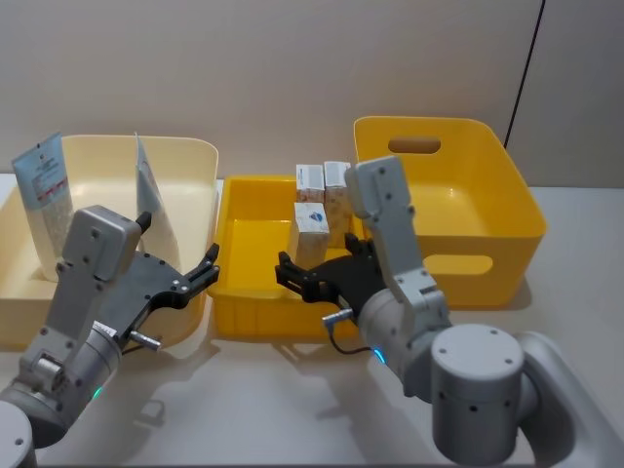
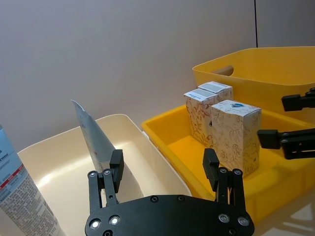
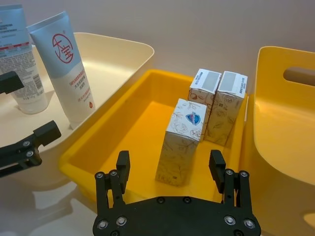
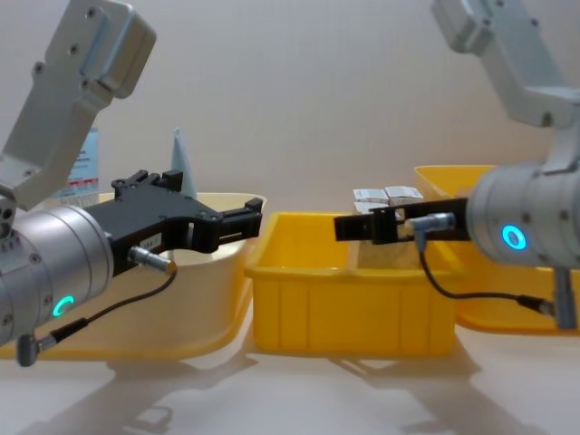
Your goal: Bimanual collaborative sorting of washing and personal care products
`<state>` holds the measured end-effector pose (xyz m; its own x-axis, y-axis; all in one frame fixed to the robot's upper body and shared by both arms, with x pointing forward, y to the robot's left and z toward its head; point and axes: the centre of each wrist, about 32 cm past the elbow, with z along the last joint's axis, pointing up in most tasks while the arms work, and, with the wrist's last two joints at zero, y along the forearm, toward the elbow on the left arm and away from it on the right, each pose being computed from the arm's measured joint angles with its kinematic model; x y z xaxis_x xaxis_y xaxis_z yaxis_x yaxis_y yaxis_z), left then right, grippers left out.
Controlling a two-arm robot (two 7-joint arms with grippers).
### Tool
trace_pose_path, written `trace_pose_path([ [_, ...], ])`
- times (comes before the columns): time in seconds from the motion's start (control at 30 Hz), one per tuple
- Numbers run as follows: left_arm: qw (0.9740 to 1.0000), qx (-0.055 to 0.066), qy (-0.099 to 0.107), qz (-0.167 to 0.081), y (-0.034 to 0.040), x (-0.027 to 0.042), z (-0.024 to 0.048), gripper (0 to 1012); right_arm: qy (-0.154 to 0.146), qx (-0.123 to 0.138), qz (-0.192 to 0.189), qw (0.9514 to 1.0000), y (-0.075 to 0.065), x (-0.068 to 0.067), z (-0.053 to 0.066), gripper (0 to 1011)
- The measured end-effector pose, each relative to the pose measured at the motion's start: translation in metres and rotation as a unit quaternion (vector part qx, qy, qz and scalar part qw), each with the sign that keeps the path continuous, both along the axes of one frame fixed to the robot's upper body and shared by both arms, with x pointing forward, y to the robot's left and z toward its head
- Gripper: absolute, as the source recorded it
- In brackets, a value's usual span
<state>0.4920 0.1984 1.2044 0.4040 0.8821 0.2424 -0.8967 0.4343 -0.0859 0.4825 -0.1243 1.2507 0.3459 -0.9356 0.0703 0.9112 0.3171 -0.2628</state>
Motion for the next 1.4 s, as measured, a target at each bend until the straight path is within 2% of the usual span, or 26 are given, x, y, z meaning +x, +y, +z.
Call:
trace_pose_path([
  [0.4, 1.0, 0.0, 0.0, 0.0, 0.0, 0.0, 0.0, 1003, 0.014, -0.006, -0.011, 0.9998, 0.018, 0.02, 0.0, 1001],
  [0.67, 1.0, 0.0, 0.0, 0.0, 0.0, 0.0, 0.0, 1003, 0.019, -0.002, -0.022, 0.9996, 0.022, 0.028, 0.0, 1001],
  [1.4, 1.0, 0.0, 0.0, 0.0, 0.0, 0.0, 0.0, 1003, 0.045, 0.04, -0.05, 0.9969, 0.028, 0.048, -0.001, 1001],
])
